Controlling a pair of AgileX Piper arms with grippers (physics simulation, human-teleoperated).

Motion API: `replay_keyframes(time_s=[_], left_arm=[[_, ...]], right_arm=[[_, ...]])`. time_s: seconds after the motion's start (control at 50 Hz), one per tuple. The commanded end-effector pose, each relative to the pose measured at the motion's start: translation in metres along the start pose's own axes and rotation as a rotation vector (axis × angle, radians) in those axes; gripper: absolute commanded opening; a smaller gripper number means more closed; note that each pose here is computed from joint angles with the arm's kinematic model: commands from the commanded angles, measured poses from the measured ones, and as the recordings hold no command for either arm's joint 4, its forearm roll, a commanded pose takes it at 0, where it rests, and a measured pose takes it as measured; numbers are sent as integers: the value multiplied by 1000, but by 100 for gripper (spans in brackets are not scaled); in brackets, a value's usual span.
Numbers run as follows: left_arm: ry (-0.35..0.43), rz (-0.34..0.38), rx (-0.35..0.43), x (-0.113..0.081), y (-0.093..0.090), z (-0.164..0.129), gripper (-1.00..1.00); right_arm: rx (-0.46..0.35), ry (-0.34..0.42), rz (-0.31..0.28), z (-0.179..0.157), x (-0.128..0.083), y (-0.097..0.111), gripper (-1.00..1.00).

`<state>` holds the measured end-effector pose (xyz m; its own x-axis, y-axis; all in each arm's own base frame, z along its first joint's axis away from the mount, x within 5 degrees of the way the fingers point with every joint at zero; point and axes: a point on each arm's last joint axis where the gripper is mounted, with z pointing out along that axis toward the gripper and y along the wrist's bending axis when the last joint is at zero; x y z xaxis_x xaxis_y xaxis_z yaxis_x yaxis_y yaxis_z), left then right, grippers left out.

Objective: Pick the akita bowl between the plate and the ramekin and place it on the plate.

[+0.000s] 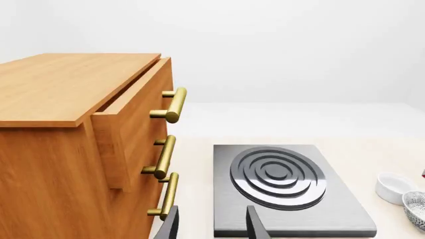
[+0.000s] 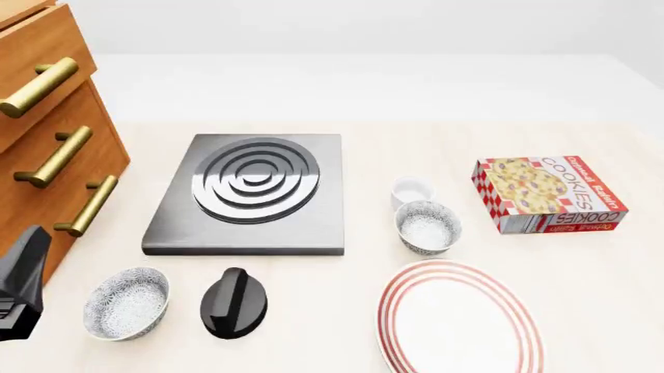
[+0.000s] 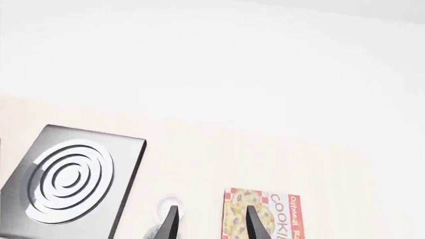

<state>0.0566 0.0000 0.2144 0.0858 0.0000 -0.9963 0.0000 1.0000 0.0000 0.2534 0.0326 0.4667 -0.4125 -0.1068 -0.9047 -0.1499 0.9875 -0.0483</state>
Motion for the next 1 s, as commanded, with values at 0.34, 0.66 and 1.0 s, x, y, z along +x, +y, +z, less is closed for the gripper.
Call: replay_keyframes(time_s=[0.34, 0.66, 1.0], left_arm=[[0, 0, 0, 0, 0, 0, 100], [0, 0, 0, 0, 0, 0, 100], [0, 0, 0, 0, 0, 0, 100]], right_arm=[[-5, 114, 104, 56, 45, 4, 100], [9, 143, 171, 75, 78, 3, 100], [16, 192, 193, 84, 104, 3, 100]])
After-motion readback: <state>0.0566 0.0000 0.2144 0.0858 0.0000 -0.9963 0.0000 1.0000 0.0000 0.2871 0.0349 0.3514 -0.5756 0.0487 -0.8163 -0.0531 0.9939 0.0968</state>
